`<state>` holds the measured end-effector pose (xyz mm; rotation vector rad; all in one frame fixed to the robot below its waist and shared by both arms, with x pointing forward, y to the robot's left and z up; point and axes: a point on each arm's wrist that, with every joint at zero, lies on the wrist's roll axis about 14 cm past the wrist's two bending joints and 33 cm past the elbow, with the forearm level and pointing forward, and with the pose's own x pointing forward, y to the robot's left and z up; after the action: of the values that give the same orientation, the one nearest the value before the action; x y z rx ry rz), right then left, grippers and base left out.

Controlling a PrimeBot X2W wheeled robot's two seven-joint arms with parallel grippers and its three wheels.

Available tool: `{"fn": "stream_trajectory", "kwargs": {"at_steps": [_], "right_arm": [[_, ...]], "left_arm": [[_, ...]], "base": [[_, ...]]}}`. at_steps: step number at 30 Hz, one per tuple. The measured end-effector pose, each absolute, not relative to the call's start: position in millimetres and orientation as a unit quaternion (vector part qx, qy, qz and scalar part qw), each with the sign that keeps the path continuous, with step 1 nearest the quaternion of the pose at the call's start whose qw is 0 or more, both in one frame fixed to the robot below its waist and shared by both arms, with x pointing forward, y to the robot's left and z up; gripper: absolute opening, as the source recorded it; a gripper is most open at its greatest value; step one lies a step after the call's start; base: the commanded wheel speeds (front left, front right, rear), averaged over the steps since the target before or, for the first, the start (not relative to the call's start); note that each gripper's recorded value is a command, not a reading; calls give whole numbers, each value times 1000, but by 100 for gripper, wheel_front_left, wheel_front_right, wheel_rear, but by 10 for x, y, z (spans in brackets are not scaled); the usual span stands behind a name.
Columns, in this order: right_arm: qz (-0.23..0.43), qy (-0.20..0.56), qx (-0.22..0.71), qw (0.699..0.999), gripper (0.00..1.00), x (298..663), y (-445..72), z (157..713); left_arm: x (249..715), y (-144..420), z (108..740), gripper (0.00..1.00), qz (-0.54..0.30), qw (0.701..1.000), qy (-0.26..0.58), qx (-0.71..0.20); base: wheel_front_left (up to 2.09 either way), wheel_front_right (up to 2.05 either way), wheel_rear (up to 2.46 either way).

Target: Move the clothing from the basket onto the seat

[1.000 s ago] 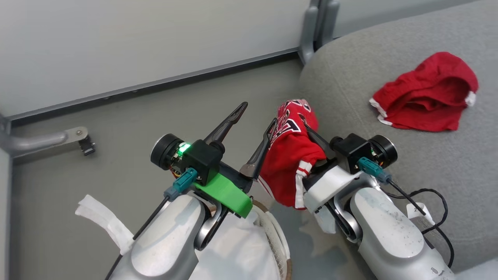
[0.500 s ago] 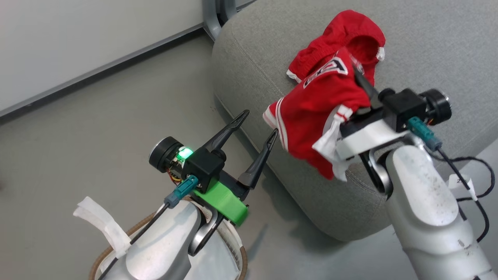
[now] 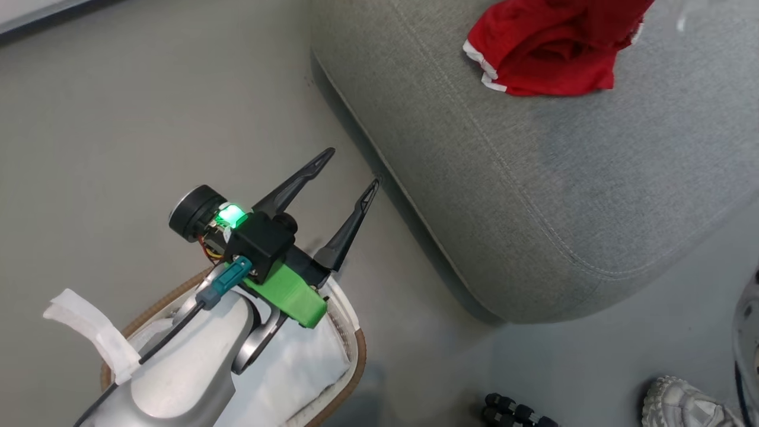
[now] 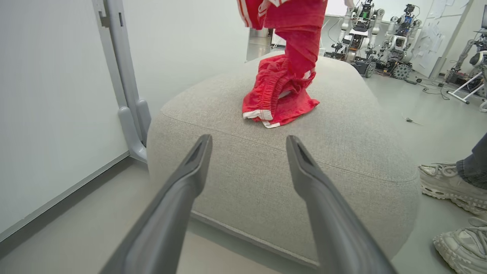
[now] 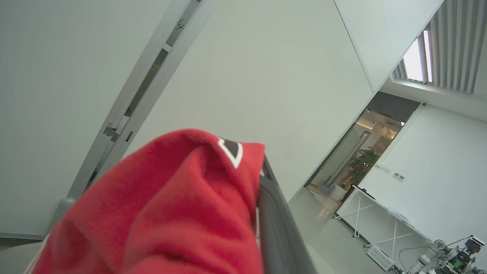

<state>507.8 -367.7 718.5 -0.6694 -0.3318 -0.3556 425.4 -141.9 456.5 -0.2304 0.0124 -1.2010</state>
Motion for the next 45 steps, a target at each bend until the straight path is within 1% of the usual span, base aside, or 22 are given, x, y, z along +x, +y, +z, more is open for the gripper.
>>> {"fn": "stream_trajectory", "kwargs": {"at_steps": [3,6,8,10,13,15,16,17,18,21,25,33,38,41,45], "right_arm": [[-207,-134,-347,905,0,5216,-3902,7167],[-227,-98,-343,906,0,5369,-4037,6936],[-236,-70,-334,910,0,5452,-4101,6697],[-247,-22,-316,916,0,5487,-4199,6294],[-264,43,-291,919,0,5410,-4334,5704],[-270,68,-275,920,0,5349,-4365,5407],[-268,78,-270,922,36,5324,-4350,5250],[-266,86,-263,923,55,5294,-4327,5105],[-263,93,-259,925,100,5269,-4303,4995],[-261,102,-242,929,100,5126,-4267,4748],[-266,106,-230,930,100,4904,-4271,4631],[-261,97,-202,939,100,4522,-4138,4637],[-239,84,-192,948,100,4305,-3959,4689],[-222,70,-176,957,100,4246,-3807,4731],[-186,35,-143,972,100,4290,-3519,4860]], "left_arm": [[4348,-1282,4383,100,-551,827,22,-111],[4441,-1131,4226,100,-535,836,36,-112],[4497,-1033,4132,100,-524,843,45,-114],[4546,-932,4025,100,-513,849,55,-113],[4581,-804,3875,100,-500,856,71,-111],[4608,-720,3784,100,-489,861,82,-111],[4621,-676,3739,100,-484,864,87,-111],[4628,-641,3700,100,-479,866,92,-110],[4630,-617,3671,100,-476,867,96,-110],[4619,-567,3619,100,-468,871,106,-109],[4636,-558,3669,100,-461,875,104,-107],[4601,-516,3806,100,-436,887,108,-107],[4575,-462,3932,100,-415,897,105,-107],[4577,-375,3996,100,-396,906,103,-106],[4629,-155,4074,100,-354,924,99,-106]], "base": [[0,0,0],[0,0,0],[0,0,0],[0,0,0],[0,0,0],[0,0,0],[0,0,0],[0,0,0],[0,0,0],[0,0,0],[0,0,0],[0,0,0],[0,0,0],[0,0,0],[0,0,0]]}}
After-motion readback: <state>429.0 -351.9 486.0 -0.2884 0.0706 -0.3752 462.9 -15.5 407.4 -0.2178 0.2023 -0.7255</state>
